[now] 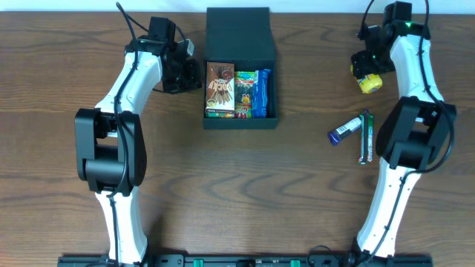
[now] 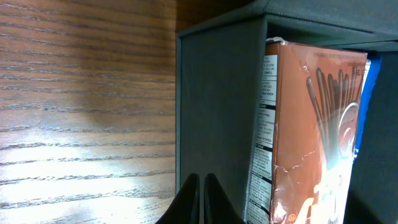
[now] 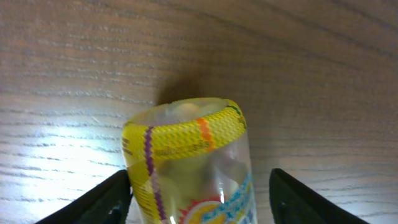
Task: Pack container
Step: 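Rotate the right gripper and grasp the yellow Mentos bottle, then lift the Mentos bottle upright with the right gripper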
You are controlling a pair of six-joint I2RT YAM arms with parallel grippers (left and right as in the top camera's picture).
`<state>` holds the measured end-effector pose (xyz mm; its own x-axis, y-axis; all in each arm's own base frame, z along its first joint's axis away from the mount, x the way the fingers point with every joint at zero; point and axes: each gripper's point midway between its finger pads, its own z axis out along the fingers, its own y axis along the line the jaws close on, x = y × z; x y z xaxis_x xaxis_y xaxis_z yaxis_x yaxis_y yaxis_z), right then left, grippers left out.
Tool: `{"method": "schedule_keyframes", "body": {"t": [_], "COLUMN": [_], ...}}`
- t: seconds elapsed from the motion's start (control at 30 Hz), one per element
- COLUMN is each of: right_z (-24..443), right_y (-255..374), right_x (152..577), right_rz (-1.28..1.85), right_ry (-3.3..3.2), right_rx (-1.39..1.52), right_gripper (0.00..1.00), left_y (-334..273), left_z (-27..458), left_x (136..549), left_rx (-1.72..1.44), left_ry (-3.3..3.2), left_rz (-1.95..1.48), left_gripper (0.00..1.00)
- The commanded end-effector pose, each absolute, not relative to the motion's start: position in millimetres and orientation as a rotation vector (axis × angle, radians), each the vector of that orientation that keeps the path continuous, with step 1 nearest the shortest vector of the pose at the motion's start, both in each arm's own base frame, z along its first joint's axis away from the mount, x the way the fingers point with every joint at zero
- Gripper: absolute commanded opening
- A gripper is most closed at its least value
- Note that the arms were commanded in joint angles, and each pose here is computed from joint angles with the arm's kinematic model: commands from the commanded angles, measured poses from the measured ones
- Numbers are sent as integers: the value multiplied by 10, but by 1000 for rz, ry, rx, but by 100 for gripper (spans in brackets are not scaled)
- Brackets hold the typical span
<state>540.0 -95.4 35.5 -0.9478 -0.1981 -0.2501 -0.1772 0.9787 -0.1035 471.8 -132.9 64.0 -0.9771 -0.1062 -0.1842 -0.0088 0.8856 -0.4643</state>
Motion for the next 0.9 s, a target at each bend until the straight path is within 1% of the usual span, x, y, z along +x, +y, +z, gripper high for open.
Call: {"method": "schedule_keyframes", "body": {"t": [0.0,0.3,0.6,0.63,0.67,0.87], "right_z": [271,239,213,209,205,156], "right_y": [-943,-887,-648,-619,-585,-413], "right_x": [5388,5350,5225,5204,5185,5158], "right_rz": [-75,-25,108,112,116,126], "right_ry": [2876,2892,2940,2949,2958,2978], "right_rx": [-242,-210,-191,-199,-207,-262], "right_gripper": [68,52,46,47,52,58], "left_y": [-1303,-1303,-1303,-1303,-1303,-1304], "left_z": [556,556,556,556,556,556], "left_x": [4708,4707,4707,4708,4708,4708], "left_rx": [-118,-117,-117,-117,-117,-117], "left_ry": [2868,2869,2869,2868,2868,2868], "left_rz": [-696,-696,-696,-696,-696,-696], "left_gripper": [6,6,6,6,6,6]}}
